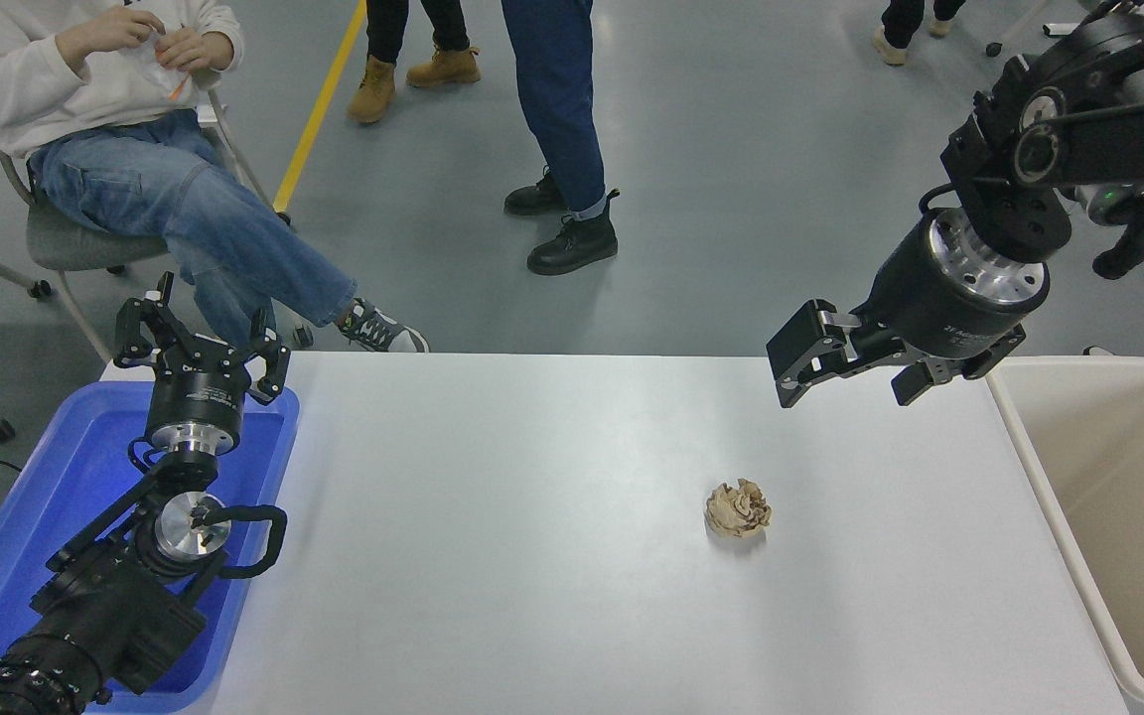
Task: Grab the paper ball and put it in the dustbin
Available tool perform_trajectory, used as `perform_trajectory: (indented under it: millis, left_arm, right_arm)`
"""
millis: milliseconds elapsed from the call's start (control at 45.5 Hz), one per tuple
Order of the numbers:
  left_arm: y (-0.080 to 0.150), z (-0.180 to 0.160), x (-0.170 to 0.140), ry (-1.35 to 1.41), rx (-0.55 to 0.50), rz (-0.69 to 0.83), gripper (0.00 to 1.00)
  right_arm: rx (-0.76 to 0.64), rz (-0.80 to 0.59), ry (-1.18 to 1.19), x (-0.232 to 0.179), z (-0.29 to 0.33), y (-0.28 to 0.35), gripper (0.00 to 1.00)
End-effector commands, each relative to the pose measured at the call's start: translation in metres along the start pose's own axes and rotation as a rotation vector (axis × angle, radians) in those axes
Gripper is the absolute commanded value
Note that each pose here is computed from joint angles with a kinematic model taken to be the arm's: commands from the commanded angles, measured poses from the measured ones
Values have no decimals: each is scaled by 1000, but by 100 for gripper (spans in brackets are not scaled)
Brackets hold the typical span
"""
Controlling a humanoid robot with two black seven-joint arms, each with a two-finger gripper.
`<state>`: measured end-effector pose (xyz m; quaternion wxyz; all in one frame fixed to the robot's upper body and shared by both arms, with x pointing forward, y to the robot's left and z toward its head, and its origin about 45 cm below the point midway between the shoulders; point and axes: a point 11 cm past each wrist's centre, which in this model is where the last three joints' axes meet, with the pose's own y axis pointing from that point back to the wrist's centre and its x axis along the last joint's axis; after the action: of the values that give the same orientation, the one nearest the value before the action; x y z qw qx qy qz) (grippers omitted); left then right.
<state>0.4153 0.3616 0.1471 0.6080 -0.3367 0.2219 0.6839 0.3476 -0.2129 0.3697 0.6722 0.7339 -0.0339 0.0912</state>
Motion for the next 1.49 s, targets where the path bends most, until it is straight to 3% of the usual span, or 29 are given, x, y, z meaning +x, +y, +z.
perform_trajectory:
  millis: [0,462,659,967,1297,1473]
  left_arm:
    - [0,0,0,1,0,1,99]
    - [0,0,0,0,1,0,99]
    - [0,0,0,0,-1,0,99]
    - [0,0,0,0,1,0,99]
    - [0,0,0,0,1,0,99]
    - [0,0,0,0,1,0,99]
  right_arm:
    - [-13,9,10,1,4,-3,100]
    - [-14,8,12,1,4,-12,100]
    - [-22,115,1,19,14,-35,100]
    - [-17,140,50,44,1,-108,100]
    - [-9,101,31,27,20,-197,100]
    - [-19,165,9,23,34,-229,100]
